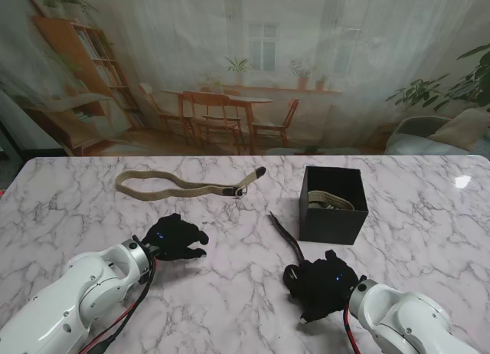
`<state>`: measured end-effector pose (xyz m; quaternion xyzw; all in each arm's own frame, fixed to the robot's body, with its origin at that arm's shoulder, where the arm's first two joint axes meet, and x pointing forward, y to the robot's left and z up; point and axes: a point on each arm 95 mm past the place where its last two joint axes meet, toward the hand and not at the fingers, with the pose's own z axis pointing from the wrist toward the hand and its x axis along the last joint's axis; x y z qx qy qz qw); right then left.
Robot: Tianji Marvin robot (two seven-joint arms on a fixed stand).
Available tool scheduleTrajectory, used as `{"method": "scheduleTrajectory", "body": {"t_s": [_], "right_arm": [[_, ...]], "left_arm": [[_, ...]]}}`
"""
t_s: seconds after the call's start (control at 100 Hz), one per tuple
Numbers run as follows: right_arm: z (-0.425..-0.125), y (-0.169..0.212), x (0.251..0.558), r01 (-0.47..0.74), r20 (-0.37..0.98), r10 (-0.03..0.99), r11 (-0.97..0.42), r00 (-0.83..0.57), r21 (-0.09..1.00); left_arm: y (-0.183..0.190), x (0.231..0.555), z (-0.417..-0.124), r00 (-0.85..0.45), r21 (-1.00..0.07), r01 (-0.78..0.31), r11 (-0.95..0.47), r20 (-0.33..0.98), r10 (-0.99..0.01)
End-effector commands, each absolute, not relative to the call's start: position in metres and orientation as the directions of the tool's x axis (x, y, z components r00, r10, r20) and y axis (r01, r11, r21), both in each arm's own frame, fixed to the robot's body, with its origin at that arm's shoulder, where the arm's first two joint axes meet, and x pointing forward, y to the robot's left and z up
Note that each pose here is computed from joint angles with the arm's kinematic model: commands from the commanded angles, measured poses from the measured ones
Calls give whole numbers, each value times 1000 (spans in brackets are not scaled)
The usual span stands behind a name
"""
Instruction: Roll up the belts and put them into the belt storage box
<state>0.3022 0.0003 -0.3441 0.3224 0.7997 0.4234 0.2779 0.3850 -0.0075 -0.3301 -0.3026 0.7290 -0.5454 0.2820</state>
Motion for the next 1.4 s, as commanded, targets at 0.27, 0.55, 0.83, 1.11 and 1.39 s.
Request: {"method": "scheduleTrajectory", "body": {"t_s": [0.27, 0.55, 0.83, 1.11, 1.39], "right_arm": [[-346, -2, 298, 268, -156, 756, 405, -635, 874], [-340, -5, 296, 195, -167, 764, 358, -623, 913], [-338, -9, 293, 100, -182, 823, 277, -539, 956], [-338, -32, 296, 40, -273, 835, 331, -477, 943], [-338, -58, 309, -56, -391, 763, 425, -515, 903]], "left_arm": [[-8, 384, -332, -660, -963, -141, 230, -82, -747], [-7, 383, -331, -659, -963, -139, 231, -84, -747], [-6, 383, -331, -656, -963, -138, 231, -85, -750], [-6, 383, -332, -655, -963, -140, 228, -83, -751], [-6, 384, -332, -657, -963, -139, 231, -84, -749]]}}
